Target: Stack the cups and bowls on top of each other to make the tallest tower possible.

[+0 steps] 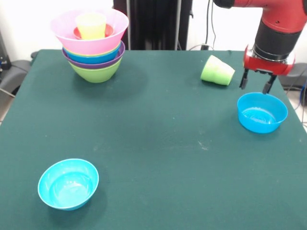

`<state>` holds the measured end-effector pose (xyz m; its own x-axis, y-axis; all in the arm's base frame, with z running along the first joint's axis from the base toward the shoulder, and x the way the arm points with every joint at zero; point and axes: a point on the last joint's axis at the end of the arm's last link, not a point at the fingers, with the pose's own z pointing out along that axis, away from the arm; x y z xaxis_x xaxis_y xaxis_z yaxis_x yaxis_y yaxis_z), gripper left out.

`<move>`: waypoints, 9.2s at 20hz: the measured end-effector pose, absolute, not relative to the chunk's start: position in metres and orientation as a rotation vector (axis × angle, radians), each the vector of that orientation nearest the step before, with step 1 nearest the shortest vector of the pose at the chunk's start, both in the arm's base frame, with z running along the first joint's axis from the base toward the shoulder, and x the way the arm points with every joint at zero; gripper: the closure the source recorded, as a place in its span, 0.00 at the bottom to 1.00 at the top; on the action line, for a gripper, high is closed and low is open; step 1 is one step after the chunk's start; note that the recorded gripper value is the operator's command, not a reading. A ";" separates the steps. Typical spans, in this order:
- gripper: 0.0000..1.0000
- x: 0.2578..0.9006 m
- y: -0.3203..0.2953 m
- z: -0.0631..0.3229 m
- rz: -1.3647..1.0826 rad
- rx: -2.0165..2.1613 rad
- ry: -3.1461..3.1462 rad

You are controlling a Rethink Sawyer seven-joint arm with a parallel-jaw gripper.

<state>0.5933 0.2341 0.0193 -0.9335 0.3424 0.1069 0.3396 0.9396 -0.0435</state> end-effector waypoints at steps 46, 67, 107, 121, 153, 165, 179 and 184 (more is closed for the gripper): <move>0.00 0.660 0.268 0.028 0.051 -0.598 -3.124; 0.00 0.629 0.296 -0.013 0.100 -0.646 -3.057; 1.00 0.629 0.305 -0.037 0.085 -0.716 -3.091; 1.00 0.639 0.248 0.047 -0.083 -0.946 -2.996; 1.00 0.529 0.089 0.157 -0.281 -1.019 -2.866; 1.00 0.530 0.078 0.205 -0.320 -0.983 -2.884; 1.00 0.539 0.049 0.223 -0.371 -1.014 -2.894; 1.00 0.543 0.033 0.228 -0.390 -1.037 -2.897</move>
